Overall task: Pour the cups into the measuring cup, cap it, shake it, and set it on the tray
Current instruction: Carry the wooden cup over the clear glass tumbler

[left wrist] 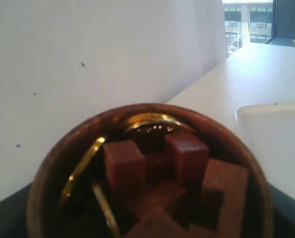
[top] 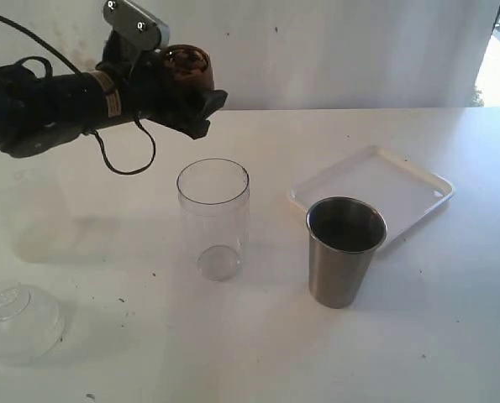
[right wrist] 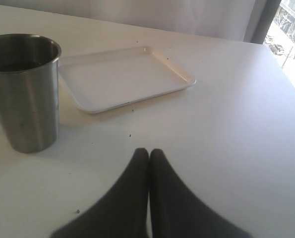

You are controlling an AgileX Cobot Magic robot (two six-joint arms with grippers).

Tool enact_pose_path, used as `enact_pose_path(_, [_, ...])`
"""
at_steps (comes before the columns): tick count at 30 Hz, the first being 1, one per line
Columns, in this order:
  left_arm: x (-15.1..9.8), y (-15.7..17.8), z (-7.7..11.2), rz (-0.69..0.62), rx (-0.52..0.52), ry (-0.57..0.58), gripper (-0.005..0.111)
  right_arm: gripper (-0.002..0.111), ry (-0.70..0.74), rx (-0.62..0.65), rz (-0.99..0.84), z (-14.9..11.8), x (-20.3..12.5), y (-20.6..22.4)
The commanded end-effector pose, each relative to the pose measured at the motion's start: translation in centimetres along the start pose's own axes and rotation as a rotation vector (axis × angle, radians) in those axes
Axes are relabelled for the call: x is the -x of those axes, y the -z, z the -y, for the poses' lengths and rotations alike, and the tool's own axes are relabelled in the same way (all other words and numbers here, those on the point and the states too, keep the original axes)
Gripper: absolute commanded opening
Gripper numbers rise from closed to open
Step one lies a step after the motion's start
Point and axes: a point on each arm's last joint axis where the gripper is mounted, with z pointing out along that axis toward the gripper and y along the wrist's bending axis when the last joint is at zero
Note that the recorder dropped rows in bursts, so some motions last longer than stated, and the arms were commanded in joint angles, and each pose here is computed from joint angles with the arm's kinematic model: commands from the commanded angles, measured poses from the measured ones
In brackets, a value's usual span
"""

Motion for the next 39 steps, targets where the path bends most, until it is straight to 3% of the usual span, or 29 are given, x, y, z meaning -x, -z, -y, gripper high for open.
enact_pose_path(1, [-0.9,-0.6,0.1,-0.008,-0.013,-0.004,0.000,0.000,0.000,-0.007,0.008,0.0,-0.1,0.0])
enact_pose_path(7, [-1.0,-0.6,-0.1,-0.002,-0.011,-0.109,0.000,0.000,0.000,-0.007,0.008,0.0,-0.1,0.0])
enact_pose_path(12, [-0.9,-0.6,0.0,0.009,-0.016,-0.121,0.000,0.000,0.000,-0.007,0.008,0.0,-0.1,0.0])
enact_pose_path(17, [-0.4,-0.3,-0.1,0.011,-0.008,-0.256,0.000,0.000,0.000,-0.007,0.008,0.0,-0.1,0.0])
enact_pose_path(30, [0.3,0.2,-0.3,0.010,0.007,-0.261,0.000,0.000,0.000,-0.007,0.008,0.0,-0.1,0.0])
enact_pose_path(35, [0.5,0.3,-0.4,0.025,0.012,-0.169,0.000,0.000,0.000,-0.007,0.008,0.0,-0.1,0.0])
enact_pose_path(39, [0.8,0.3,-0.2,0.052,-0.001,-0.255,0.000,0.000,0.000,-0.007,0.008,0.0,-0.1,0.0])
